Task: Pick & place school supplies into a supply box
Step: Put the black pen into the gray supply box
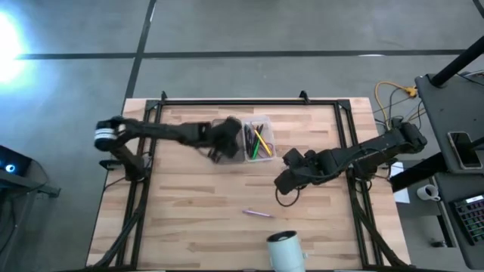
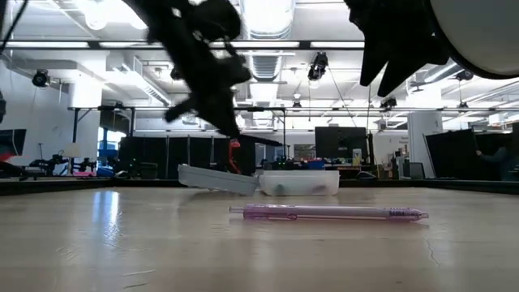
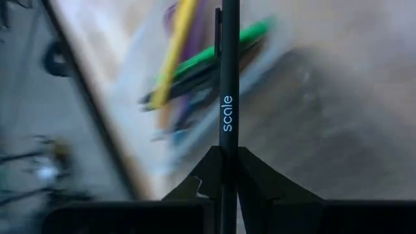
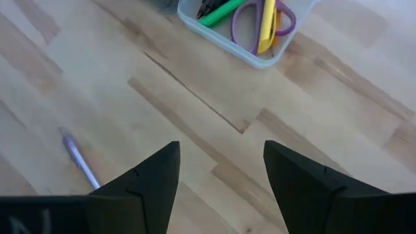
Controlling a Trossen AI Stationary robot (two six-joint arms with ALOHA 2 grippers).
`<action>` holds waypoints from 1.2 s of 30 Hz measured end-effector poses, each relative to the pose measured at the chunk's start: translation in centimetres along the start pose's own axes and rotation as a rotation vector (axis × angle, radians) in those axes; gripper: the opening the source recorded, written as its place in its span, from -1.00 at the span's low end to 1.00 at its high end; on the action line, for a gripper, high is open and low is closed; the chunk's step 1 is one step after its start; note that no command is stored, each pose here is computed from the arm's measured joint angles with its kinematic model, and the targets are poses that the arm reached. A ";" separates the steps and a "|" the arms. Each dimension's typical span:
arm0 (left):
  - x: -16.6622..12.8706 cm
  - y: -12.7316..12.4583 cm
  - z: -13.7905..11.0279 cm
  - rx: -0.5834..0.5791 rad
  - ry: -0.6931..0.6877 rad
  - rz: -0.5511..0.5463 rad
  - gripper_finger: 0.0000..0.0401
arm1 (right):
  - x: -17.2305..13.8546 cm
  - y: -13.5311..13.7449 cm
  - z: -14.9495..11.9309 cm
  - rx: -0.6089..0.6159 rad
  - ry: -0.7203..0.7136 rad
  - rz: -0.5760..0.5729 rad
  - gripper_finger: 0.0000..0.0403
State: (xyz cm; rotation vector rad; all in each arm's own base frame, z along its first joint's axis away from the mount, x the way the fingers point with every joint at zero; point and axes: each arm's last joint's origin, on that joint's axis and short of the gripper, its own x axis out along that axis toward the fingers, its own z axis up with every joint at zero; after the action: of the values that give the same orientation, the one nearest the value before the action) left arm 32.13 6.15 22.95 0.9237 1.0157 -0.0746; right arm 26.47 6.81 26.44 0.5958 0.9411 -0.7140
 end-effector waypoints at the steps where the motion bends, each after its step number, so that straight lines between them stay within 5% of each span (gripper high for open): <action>1: 0.7 1.1 -0.2 0.052 0.023 0.017 -0.94 | 0.0 0.0 -0.1 0.006 -0.004 0.000 0.07; 10: 6.2 5.9 2.5 0.304 -0.010 -0.079 -0.93 | 0.0 -0.1 -0.2 0.019 -0.008 -0.020 0.07; 18: 8.5 8.6 2.7 0.263 -0.047 -0.064 -0.89 | 0.1 -0.4 -0.3 0.009 -0.004 -0.040 0.07; 29: 10.2 6.2 1.6 0.255 -0.007 -0.145 -0.84 | 0.4 -0.6 -0.6 -0.024 0.006 -0.057 0.07; 36: 9.1 6.8 1.7 0.089 0.017 -0.103 -0.53 | 0.4 -0.5 -0.6 -0.106 0.049 -0.023 0.07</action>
State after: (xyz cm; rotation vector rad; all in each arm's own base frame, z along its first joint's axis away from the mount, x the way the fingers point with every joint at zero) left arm 41.48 12.44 20.75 0.9543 1.0825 -0.1999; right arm 25.96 6.87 25.71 0.5117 1.0263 -0.6684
